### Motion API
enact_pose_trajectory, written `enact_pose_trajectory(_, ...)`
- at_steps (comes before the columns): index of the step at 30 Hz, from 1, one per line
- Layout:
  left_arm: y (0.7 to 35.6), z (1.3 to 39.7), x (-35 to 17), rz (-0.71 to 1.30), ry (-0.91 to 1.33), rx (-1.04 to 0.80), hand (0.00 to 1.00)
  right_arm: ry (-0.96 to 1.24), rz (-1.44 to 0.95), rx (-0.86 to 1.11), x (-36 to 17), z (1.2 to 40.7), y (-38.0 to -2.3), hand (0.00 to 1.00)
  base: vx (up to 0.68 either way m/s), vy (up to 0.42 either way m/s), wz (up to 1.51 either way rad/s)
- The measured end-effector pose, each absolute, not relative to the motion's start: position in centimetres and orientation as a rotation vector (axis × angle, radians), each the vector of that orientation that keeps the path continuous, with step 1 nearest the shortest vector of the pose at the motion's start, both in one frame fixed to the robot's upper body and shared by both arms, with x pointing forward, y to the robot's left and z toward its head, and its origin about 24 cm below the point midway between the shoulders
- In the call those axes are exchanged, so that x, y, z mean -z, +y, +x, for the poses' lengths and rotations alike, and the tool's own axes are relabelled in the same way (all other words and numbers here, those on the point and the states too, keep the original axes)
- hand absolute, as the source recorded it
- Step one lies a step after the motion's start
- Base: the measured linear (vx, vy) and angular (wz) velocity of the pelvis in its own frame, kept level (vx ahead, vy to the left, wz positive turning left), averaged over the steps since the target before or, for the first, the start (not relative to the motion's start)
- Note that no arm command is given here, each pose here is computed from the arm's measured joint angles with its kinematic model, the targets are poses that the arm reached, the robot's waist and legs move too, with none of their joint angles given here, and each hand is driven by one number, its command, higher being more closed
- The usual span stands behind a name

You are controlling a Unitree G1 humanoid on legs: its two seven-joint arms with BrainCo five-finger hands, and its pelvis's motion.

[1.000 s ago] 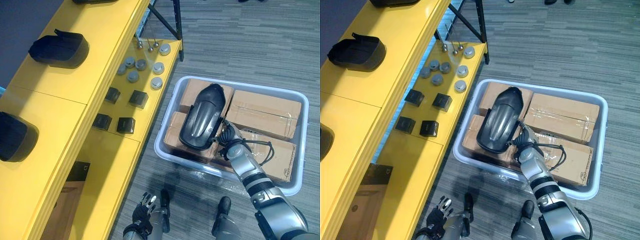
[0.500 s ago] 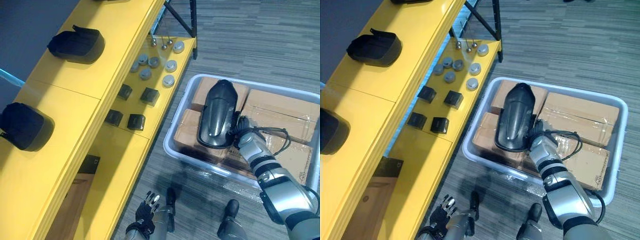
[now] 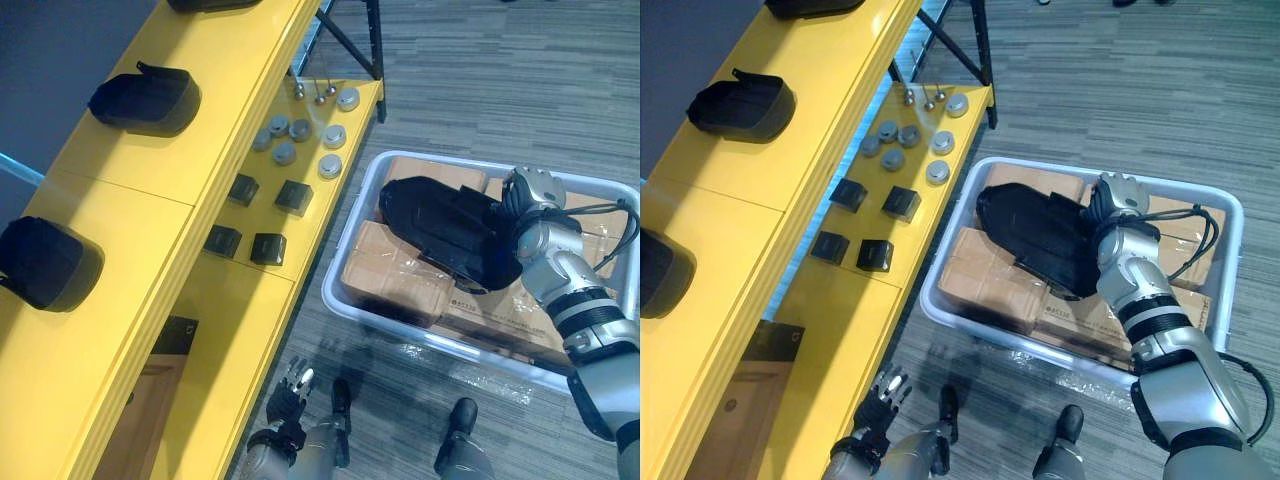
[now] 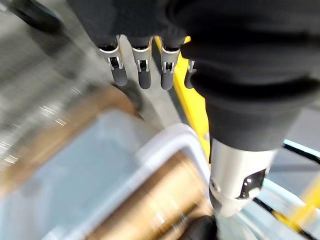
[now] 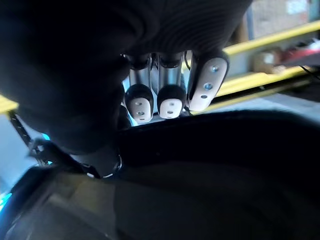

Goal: Walk over and take plastic housings, then place them on the shelf

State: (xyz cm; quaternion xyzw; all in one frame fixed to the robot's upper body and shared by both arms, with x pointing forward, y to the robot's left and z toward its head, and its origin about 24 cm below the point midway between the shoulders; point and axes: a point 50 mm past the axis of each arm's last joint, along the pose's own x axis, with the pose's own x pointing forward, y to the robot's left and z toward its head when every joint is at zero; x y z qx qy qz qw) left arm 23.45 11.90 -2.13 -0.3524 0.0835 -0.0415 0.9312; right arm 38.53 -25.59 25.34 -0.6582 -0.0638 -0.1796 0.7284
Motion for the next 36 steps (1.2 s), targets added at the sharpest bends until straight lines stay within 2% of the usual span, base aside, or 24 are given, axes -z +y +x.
enact_pose_trajectory(9, 10.5, 27.2, -6.2, -0.733, -0.076, 0.218, 0.00, -0.175, -1.466, 0.290, -23.4, 38.4, -24.8, 1.00, 0.05, -0.027, -0.02)
enact_pose_trajectory(14, 7.7, 29.5, -9.7, -0.788, -0.075, 0.307, 0.00, -0.262, -1.337, 0.279, -22.4, 39.1, -21.6, 1.00, 0.05, -0.023, -0.02)
enact_pose_trajectory(19, 5.5, 32.1, -11.0, -0.731, -0.005, 0.326, 0.00, -0.384, -1.216, 0.264, -23.7, 39.3, -18.0, 1.00, 0.03, -0.004, -0.11)
enact_pose_trajectory(20, 5.3, 32.9, -11.2, -0.709, 0.010, 0.308, 0.00, -0.415, -1.184, 0.246, -24.1, 39.2, -17.1, 0.00, 0.00, 0.013, -0.17)
enact_pose_trajectory(25, 4.9, 34.8, -13.5, -0.696, -0.028, 0.290, 0.00, -0.335, -1.041, 0.261, -24.1, 40.0, -16.5, 0.00, -0.03, 0.008, -0.21)
enact_pose_trajectory(36, 5.2, 34.1, -13.3, -0.662, -0.066, 0.230, 0.00, -0.245, -0.938, 0.583, -24.4, 40.7, -21.5, 0.00, -0.01, 0.001, 0.02)
